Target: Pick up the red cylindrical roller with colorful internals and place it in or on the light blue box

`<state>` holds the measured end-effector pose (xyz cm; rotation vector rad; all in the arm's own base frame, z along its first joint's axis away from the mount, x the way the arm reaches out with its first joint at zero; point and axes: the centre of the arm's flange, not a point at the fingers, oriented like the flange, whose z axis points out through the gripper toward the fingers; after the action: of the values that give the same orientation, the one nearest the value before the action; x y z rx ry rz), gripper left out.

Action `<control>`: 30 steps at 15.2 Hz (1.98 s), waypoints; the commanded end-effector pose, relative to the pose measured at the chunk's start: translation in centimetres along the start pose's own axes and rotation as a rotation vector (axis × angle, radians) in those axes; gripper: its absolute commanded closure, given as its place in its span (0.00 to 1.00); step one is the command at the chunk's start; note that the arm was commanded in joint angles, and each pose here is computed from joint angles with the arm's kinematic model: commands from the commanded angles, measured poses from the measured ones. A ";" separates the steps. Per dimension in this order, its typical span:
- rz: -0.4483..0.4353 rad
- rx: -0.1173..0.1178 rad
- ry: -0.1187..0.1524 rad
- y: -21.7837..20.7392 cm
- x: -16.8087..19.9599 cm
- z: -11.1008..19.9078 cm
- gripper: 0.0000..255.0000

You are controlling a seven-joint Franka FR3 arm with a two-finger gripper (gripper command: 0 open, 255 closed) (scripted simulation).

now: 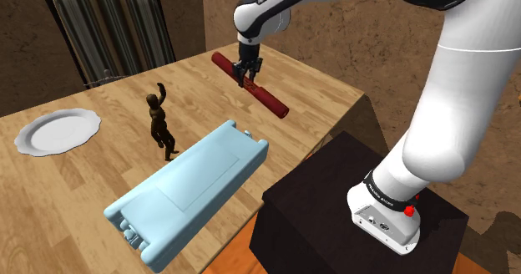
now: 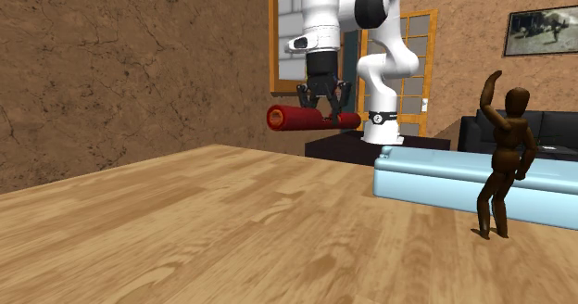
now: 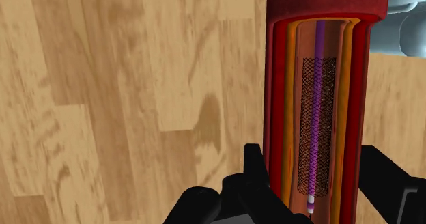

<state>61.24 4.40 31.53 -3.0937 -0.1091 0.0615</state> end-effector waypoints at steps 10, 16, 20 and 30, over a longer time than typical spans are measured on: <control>0.001 0.000 0.001 -12.8 -6.6 0.7 1.00; 0.001 0.000 0.001 -19.9 -10.1 1.1 1.00; 0.001 0.000 0.001 -24.6 -12.5 1.4 1.00; 0.001 0.000 0.001 -34.2 -17.2 3.1 1.00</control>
<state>41.69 37.16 31.17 -3.0943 -0.1091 0.0613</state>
